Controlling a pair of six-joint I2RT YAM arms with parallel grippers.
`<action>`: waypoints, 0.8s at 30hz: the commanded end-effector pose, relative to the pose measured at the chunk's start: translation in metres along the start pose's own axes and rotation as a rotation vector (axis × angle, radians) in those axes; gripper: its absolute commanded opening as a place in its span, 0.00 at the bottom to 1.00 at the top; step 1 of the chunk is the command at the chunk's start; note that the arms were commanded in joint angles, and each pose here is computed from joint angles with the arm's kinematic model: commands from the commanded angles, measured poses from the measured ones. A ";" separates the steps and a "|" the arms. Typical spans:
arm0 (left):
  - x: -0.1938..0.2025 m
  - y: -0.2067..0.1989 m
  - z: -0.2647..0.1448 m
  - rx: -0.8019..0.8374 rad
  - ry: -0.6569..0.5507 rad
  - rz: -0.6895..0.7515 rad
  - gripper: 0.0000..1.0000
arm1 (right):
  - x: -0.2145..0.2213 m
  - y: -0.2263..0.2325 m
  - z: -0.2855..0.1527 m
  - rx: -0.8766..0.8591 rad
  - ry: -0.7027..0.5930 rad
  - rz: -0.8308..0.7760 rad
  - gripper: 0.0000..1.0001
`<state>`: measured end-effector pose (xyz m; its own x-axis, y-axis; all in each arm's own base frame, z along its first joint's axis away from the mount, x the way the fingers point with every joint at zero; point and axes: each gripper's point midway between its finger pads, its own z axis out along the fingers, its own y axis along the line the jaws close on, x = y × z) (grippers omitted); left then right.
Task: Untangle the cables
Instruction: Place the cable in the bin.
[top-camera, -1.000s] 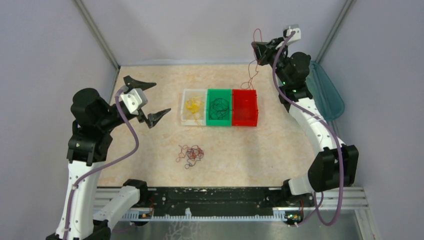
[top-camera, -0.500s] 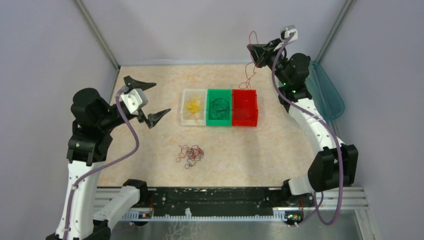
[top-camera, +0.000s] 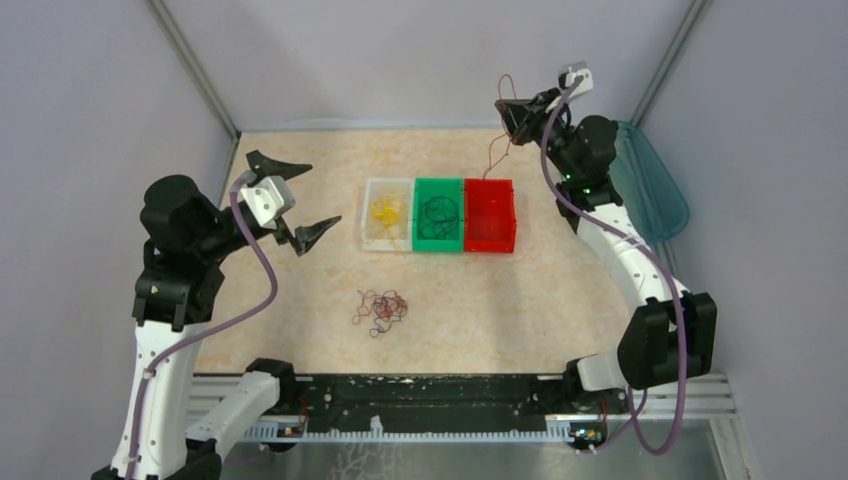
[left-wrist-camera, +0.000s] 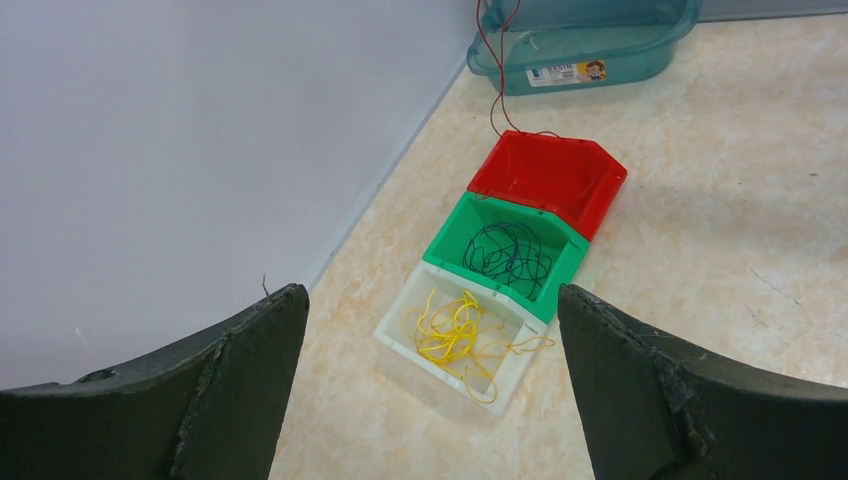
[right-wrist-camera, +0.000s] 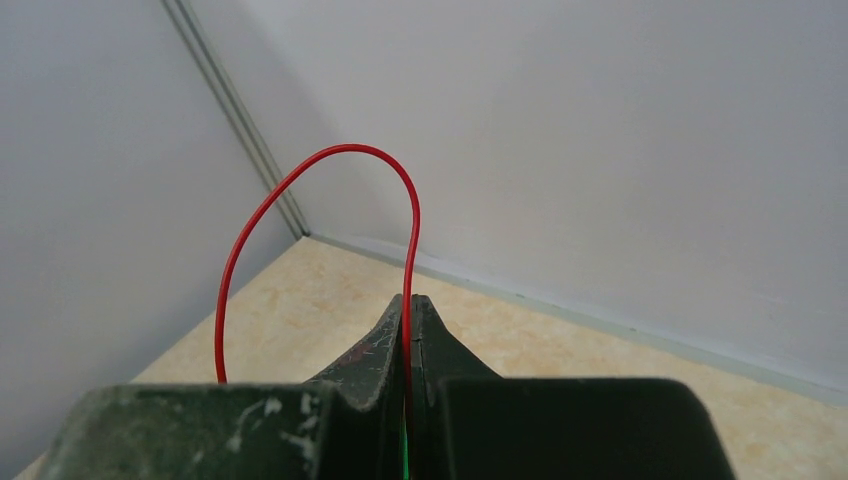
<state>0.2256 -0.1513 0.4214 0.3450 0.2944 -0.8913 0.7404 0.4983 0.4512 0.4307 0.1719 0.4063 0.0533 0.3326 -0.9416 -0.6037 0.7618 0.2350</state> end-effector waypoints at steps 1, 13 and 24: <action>-0.009 0.002 -0.003 -0.004 -0.015 0.025 1.00 | -0.001 -0.014 -0.005 0.059 -0.014 -0.064 0.00; -0.007 0.002 -0.001 0.001 -0.010 0.024 0.99 | 0.029 -0.062 -0.019 0.284 0.078 -0.141 0.00; -0.009 0.004 -0.002 -0.004 -0.008 0.028 0.99 | 0.057 -0.114 -0.043 0.557 0.222 -0.189 0.00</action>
<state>0.2290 -0.1517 0.4191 0.3392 0.2987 -0.8920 0.7432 0.4962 0.4488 0.4645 0.1151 0.2946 -0.1352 0.1236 -0.9831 -0.2532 0.9549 0.1549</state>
